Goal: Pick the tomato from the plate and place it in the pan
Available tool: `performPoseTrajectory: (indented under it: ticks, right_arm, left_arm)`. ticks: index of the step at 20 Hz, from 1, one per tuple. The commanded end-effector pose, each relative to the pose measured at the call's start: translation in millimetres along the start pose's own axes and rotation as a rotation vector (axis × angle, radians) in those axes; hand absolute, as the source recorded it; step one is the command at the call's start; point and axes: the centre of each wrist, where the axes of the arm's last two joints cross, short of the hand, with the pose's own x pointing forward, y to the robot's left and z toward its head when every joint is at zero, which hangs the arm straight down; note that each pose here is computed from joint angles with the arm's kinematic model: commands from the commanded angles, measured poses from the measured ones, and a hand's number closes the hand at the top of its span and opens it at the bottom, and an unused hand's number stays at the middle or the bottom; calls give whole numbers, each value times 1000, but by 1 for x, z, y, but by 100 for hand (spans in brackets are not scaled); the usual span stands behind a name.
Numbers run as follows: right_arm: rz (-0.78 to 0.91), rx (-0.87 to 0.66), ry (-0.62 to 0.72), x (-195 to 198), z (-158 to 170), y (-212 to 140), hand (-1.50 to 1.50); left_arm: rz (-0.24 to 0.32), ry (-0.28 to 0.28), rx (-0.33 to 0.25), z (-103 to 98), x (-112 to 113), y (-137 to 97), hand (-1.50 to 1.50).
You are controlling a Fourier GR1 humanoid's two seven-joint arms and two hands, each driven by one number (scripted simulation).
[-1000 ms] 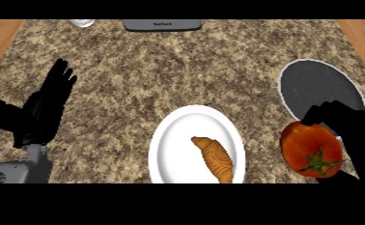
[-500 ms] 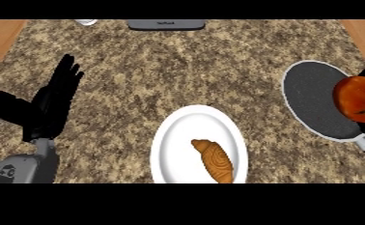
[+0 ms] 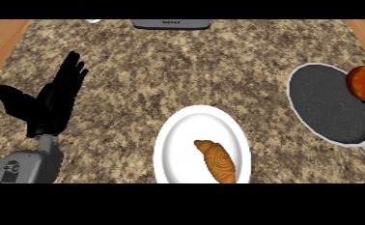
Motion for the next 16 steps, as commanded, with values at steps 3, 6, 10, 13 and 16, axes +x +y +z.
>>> performPoseTrajectory:
  ticks: [3,6,10,13,16]
  right_arm:
    - [-20,79,-49,-23,-21,58,150]
    - [69,115,-2,-51,-7,83,150]
    - [-67,168,229,-61,-15,93,-150]
    - [-119,237,242,-78,-6,101,-150]
    - [-133,261,204,-83,-9,114,-150]
  left_arm:
    - [4,-5,-6,0,3,-3,0]
    - [11,-17,-7,4,-11,-4,0]
    - [13,-10,5,-3,-9,4,0]
    - [1,-8,0,-6,1,-10,0]
    - [13,-3,-9,-13,-7,-5,0]
